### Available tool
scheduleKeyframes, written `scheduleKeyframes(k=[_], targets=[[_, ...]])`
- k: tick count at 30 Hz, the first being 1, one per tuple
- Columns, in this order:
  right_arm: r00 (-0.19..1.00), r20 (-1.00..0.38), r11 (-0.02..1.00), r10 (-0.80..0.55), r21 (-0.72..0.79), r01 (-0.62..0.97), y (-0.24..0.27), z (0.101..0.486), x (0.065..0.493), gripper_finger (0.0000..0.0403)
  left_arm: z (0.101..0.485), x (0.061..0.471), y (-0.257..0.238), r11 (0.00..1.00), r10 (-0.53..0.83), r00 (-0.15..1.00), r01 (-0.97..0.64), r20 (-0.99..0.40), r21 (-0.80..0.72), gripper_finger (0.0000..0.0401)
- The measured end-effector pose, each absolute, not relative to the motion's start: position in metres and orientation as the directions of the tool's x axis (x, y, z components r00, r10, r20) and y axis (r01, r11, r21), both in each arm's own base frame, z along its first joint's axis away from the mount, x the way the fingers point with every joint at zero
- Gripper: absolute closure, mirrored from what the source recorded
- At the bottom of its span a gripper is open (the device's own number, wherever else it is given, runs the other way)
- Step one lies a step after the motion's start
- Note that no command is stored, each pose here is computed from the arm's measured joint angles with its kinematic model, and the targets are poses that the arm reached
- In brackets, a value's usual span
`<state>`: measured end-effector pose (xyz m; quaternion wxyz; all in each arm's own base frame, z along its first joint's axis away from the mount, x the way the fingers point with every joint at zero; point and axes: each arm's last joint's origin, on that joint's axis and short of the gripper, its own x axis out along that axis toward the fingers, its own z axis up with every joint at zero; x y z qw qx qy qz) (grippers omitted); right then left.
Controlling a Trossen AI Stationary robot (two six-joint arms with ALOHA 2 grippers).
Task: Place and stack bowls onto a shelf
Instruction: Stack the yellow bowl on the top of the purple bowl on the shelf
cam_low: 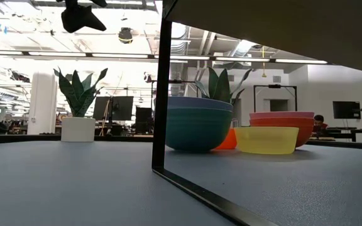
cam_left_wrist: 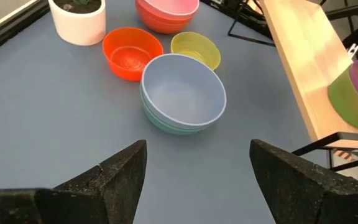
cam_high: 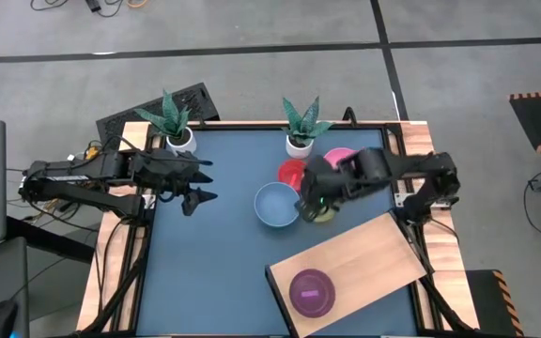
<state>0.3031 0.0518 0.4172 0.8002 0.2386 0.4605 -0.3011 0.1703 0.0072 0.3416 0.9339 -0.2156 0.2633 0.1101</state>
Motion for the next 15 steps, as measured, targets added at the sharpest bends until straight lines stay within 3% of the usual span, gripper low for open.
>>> scheduleKeyframes(k=[4,10,15], targets=[[0.312,-0.903,0.656,-0.297,0.044,0.753,0.028,0.403,0.278,0.0193,0.342,0.17,0.007,0.881,0.091,0.837,-0.32,-0.54,-0.347,0.0132],[0.17,-0.94,0.459,-0.295,0.016,0.888,0.018,0.36,0.225,0.0193,0.341,0.17,0.007,0.868,0.102,0.836,-0.34,-0.54,-0.362,0.0132],[0.194,-0.94,0.335,-0.281,0.094,0.938,0.016,0.323,0.205,0.0193,0.341,0.17,0.008,0.858,0.119,0.834,-0.359,-0.539,-0.367,0.0132]])
